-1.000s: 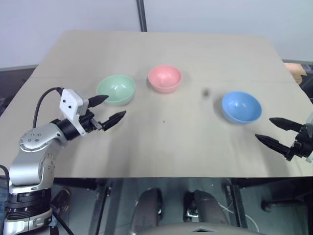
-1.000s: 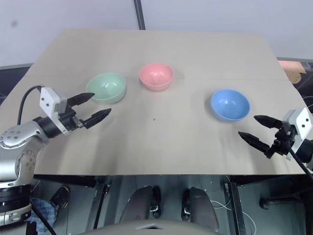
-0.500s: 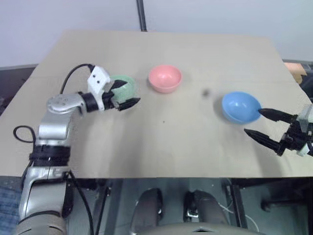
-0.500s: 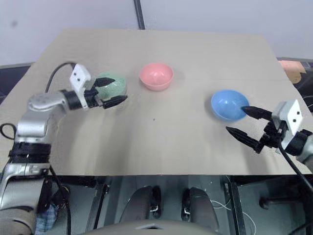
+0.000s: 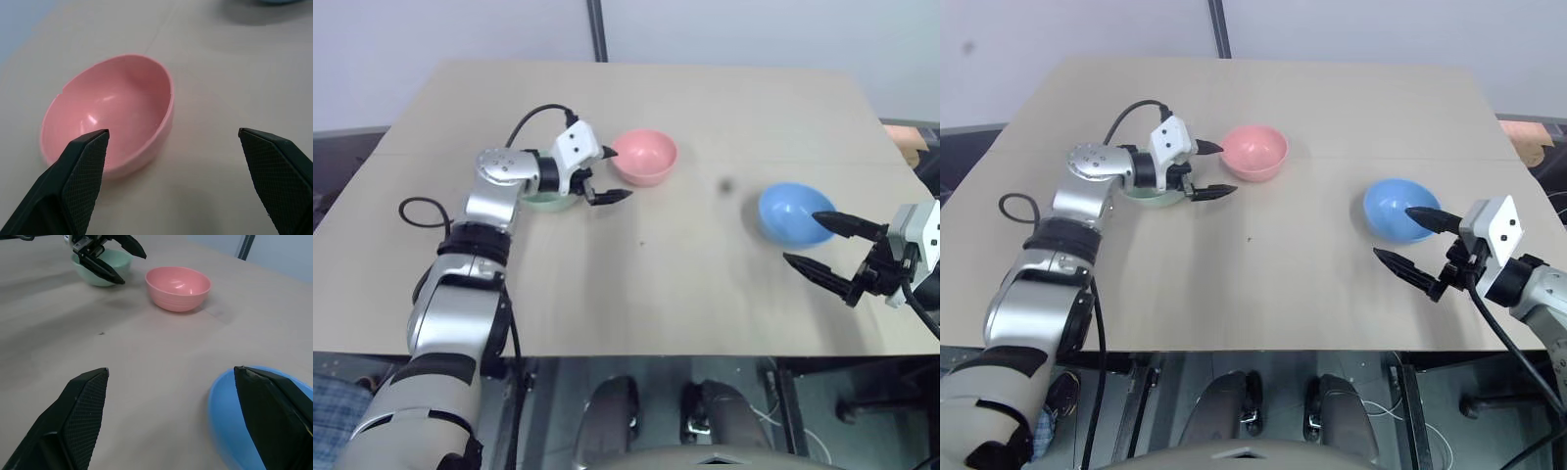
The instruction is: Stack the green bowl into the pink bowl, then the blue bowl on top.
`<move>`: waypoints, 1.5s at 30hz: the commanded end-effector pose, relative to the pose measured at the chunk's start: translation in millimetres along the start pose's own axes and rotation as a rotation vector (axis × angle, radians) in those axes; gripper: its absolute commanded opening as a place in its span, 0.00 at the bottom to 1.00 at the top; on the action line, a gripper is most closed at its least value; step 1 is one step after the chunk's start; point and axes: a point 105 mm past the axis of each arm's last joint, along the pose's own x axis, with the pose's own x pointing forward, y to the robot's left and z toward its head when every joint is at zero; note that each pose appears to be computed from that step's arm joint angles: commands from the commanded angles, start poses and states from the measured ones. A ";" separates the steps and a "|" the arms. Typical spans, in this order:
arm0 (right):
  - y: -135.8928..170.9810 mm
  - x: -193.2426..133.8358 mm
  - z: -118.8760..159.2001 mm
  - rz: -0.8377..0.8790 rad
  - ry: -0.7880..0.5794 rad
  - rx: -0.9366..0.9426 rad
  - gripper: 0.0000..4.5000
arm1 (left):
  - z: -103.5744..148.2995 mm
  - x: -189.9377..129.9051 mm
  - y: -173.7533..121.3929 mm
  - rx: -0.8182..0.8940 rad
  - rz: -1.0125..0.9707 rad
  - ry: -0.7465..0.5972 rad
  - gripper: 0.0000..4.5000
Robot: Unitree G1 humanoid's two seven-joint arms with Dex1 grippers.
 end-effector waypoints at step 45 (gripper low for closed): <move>-6.4 -8.1 15.5 -0.102 -0.051 -0.074 1.00 | 57.5 50.8 -25.4 0.456 -0.408 0.149 0.01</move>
